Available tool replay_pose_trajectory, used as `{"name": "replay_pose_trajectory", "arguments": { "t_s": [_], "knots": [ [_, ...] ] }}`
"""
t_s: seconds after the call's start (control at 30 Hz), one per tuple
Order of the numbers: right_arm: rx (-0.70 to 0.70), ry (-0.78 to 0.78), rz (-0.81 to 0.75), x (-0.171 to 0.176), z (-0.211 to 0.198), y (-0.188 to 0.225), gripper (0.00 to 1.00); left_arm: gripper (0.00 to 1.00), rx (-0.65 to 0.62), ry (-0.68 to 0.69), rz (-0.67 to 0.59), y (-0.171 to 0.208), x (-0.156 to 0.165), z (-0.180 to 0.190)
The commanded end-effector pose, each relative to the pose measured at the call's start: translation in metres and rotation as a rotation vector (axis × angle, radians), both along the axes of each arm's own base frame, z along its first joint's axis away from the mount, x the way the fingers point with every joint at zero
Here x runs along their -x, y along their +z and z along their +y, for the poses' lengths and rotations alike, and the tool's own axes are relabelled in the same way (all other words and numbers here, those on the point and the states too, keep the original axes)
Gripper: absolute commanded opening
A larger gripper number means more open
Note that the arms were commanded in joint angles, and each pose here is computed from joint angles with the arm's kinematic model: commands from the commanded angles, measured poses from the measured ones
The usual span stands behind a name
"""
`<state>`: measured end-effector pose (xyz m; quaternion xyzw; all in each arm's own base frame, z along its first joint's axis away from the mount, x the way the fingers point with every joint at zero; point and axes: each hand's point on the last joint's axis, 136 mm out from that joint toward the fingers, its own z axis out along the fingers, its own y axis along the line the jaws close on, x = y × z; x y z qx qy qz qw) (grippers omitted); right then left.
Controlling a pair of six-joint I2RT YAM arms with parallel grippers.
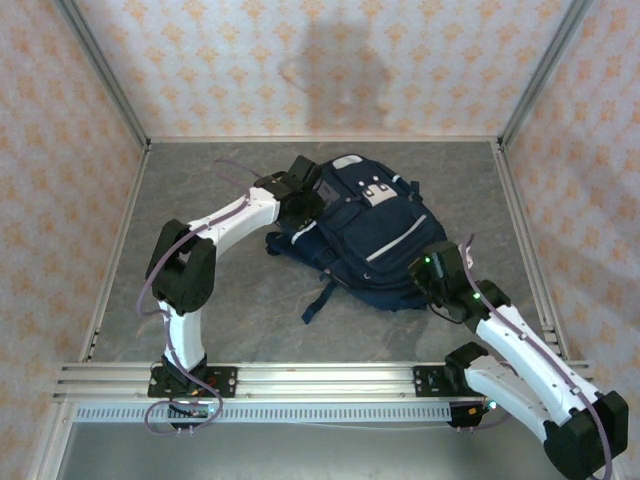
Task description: Pack the student bag
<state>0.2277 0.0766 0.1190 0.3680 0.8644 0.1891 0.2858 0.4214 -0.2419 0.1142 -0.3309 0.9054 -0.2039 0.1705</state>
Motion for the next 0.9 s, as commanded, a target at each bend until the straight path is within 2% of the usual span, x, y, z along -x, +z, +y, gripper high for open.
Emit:
{"name": "replay_pose_trajectory", "arguments": {
  "t_s": [0.0,0.3,0.47,0.57,0.67,0.77,0.87],
  "knots": [
    [0.052,0.014,0.015,-0.01,-0.008,-0.008,0.32,0.01,-0.024,0.062,-0.085,0.015,-0.008,0.017],
    [0.047,0.24,0.12,-0.073,0.033,-0.028,0.35,0.0,-0.004,0.11,-0.095,0.021,0.025,0.039],
    [0.128,0.322,0.102,-0.116,0.04,-0.015,0.35,0.0,0.027,0.143,-0.098,0.029,0.043,0.048],
    [0.154,0.385,0.044,-0.132,0.047,0.009,0.34,0.0,0.027,0.179,-0.086,0.034,0.053,0.054],
    [0.146,0.453,-0.006,-0.123,0.058,0.034,0.33,0.0,0.066,0.207,-0.09,0.036,0.055,0.052],
    [0.203,0.55,-0.105,-0.094,0.072,0.052,0.34,0.0,0.112,0.212,-0.106,0.041,0.052,0.041],
    [0.191,0.622,-0.23,-0.061,0.093,0.062,0.38,0.0,0.137,0.205,-0.128,0.049,0.048,0.031]
  ]
}}
